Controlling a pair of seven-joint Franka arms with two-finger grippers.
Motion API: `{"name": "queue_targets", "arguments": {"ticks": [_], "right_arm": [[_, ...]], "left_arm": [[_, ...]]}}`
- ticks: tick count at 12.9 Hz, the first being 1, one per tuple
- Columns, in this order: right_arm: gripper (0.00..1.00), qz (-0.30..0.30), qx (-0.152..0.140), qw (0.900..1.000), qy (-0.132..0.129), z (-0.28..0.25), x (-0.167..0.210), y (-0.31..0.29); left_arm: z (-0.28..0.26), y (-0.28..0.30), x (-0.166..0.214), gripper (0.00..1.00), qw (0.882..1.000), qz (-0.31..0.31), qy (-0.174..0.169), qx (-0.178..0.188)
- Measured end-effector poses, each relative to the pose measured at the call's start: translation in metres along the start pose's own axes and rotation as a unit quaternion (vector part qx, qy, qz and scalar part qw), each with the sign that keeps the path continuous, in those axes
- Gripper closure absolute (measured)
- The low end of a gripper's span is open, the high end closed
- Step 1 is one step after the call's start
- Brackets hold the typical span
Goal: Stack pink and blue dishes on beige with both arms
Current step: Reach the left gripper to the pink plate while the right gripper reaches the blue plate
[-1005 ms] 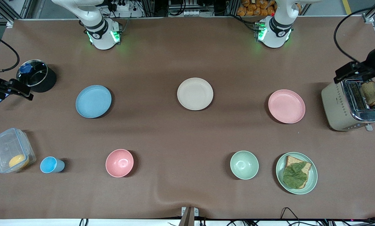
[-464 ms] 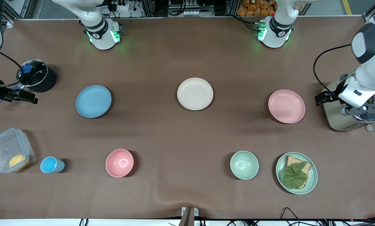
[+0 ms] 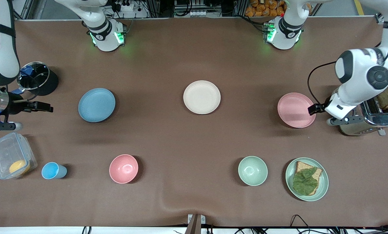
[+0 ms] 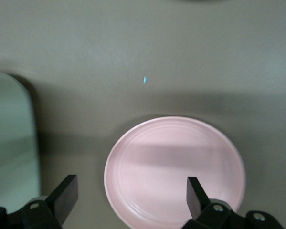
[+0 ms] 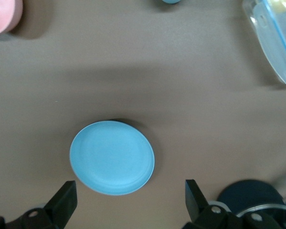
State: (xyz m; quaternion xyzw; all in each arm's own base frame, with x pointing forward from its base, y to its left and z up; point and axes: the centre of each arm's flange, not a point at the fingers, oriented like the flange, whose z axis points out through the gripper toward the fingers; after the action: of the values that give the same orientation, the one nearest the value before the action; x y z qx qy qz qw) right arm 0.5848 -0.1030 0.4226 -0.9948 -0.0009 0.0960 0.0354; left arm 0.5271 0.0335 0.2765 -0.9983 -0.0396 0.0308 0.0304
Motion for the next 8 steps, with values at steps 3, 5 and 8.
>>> {"name": "queue_targets", "arguments": {"ticks": [3,5,8], "right_arm": [[0.00,-0.037,0.024,0.999,0.021,0.056,-0.008,0.033],[0.00,-0.053,0.034,0.998,0.026,0.097,-0.022,0.053],[0.00,-0.082,0.044,0.995,0.036,0.146,-0.041,0.063]], "left_arm": [[0.049,-0.016,-0.003,0.00,1.000,-0.014,-0.026,0.001],[0.057,-0.025,-0.004,0.00,0.999,-0.021,-0.033,0.001],[0.072,-0.053,-0.008,0.06,0.998,-0.024,-0.047,-0.016]]}}
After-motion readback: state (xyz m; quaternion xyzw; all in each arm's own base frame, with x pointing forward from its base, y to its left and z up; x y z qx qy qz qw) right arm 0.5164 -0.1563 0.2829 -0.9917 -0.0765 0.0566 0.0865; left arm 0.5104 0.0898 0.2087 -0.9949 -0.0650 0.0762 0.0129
